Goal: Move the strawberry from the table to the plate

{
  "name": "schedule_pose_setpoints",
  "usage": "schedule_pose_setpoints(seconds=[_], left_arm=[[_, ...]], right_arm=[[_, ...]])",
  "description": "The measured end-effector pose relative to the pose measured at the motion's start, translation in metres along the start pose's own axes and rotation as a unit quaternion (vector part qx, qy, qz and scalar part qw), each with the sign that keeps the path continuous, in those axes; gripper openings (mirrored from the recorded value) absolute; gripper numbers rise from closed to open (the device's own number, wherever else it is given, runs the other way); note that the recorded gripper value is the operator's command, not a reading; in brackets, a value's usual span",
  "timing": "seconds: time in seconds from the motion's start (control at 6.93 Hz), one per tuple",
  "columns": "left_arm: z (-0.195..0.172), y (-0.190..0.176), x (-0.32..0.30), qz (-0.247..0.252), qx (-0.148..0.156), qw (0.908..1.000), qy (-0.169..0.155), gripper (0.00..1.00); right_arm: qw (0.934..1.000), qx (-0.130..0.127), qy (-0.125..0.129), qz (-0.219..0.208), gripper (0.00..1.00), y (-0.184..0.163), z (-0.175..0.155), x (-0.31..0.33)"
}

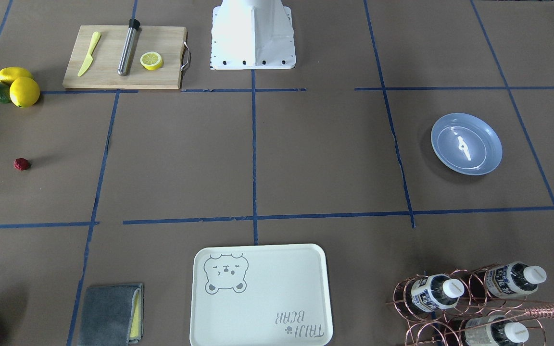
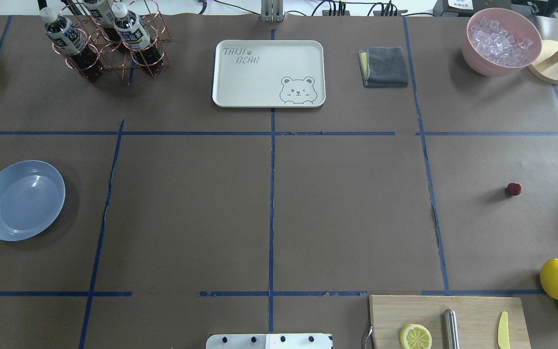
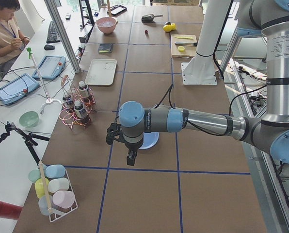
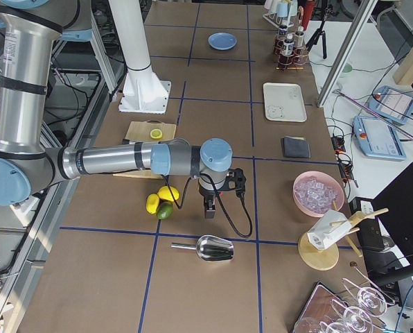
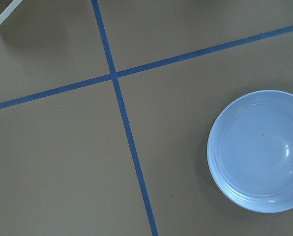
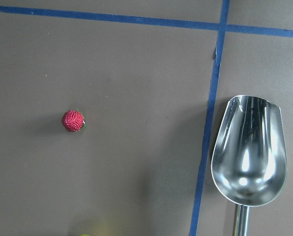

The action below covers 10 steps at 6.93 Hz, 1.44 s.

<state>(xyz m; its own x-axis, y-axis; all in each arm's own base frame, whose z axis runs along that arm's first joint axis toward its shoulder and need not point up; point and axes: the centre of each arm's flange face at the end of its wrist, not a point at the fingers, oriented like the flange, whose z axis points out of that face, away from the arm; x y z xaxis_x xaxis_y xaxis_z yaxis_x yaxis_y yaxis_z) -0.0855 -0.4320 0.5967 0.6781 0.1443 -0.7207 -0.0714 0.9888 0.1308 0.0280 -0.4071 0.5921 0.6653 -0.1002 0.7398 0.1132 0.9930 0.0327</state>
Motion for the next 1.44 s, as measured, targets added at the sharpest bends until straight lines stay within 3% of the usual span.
schedule_pose_setpoints(seconds=[0.58, 1.01, 1.15, 1.44], left_arm=[[-0.003, -0.007, 0.002, 0.006, 0.008, 0.9999, 0.002, 1.0], [-0.008, -0.01, 0.008, 0.016, 0.017, 0.9997, 0.008, 1.0], [-0.009, -0.011, 0.01, 0.022, 0.023, 0.9994, 0.011, 1.0], [0.005, -0.021, 0.031, 0.068, 0.036, 0.9964, 0.035, 1.0]], right_arm=[[1.0, 0.0, -0.001, 0.001, 1.0, -0.002, 0.0, -0.002], [0.9989, 0.021, -0.027, -0.033, 1.0, -0.011, 0.0, -0.018], [0.9986, 0.017, -0.029, -0.041, 1.0, -0.014, 0.007, -0.027], [0.9983, 0.015, -0.03, -0.046, 1.0, -0.019, 0.018, -0.044]])
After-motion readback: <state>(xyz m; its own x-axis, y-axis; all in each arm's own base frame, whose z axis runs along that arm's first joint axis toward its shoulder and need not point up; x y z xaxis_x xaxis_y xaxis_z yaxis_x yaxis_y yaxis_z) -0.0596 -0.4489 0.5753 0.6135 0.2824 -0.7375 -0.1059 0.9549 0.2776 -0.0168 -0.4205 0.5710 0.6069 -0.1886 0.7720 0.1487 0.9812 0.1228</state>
